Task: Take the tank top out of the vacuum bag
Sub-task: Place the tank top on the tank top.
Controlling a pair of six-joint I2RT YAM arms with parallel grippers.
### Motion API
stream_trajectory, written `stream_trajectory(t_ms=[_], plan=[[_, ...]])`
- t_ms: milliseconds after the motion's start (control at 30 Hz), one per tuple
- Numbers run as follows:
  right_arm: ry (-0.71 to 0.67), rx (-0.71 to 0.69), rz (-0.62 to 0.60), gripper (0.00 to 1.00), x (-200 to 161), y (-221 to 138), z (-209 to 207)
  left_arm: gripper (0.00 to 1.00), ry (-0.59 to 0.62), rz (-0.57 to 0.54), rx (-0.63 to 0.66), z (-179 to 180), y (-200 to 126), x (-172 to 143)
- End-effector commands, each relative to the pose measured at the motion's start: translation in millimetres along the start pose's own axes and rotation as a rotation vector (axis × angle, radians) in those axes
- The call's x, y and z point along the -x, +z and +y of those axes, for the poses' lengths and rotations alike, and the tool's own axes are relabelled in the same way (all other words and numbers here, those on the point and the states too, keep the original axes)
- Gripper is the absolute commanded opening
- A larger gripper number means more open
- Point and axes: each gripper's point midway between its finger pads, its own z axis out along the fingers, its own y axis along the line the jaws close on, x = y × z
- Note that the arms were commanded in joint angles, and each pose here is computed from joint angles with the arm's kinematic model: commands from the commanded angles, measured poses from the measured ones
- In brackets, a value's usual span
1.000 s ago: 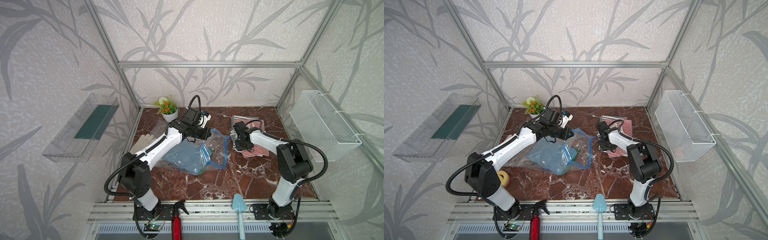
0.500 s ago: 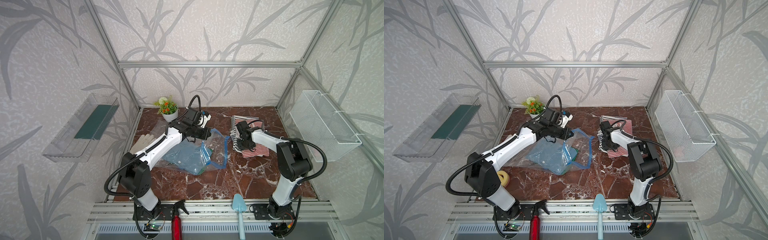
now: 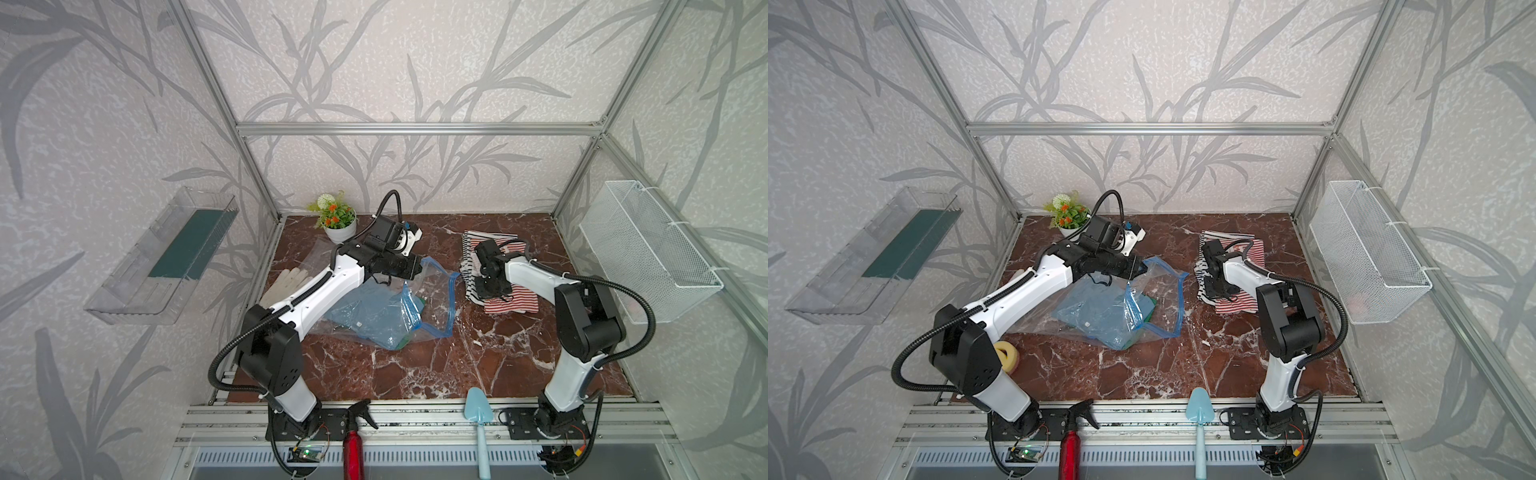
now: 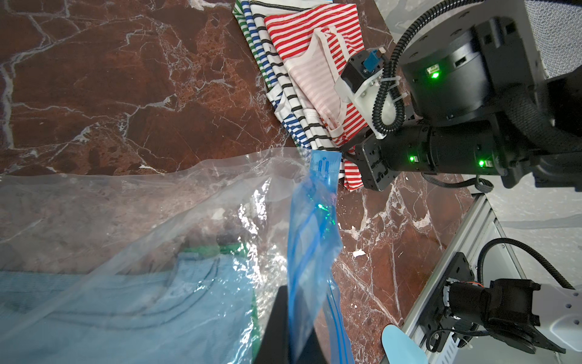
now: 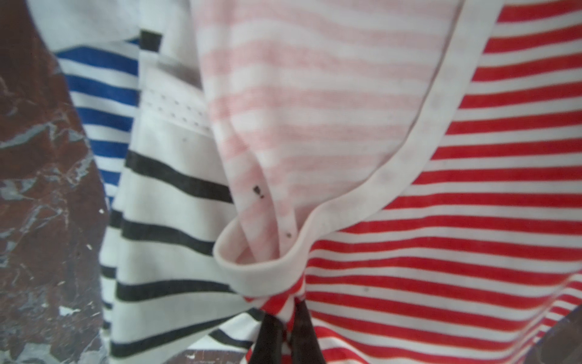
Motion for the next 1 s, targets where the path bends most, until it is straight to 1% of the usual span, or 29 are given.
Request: stream_trajectory(t_ms=[0, 300, 467, 733, 967], plan=[[0.0, 0.037, -0.038, 0.0, 10, -24, 1, 0.0, 0.019, -0.022, -0.002, -4, -10, 4], [-0.011, 0.073, -0.079, 0.0, 28, -47, 4, 0.0, 0.016, -0.024, -0.007, -5, -11, 5], [-0.007, 0.141, -0.104, 0.0, 41, -52, 15, 0.0, 0.017, -0.025, -0.006, -5, -11, 5], [0.021, 0.243, -0.102, 0.0, 49, -39, 36, 0.0, 0.018, -0.023, 0.001, -3, -10, 5], [0.032, 0.285, -0.073, 0.0, 51, -27, 47, 0.0, 0.02, -0.018, 0.007, -2, -10, 4]])
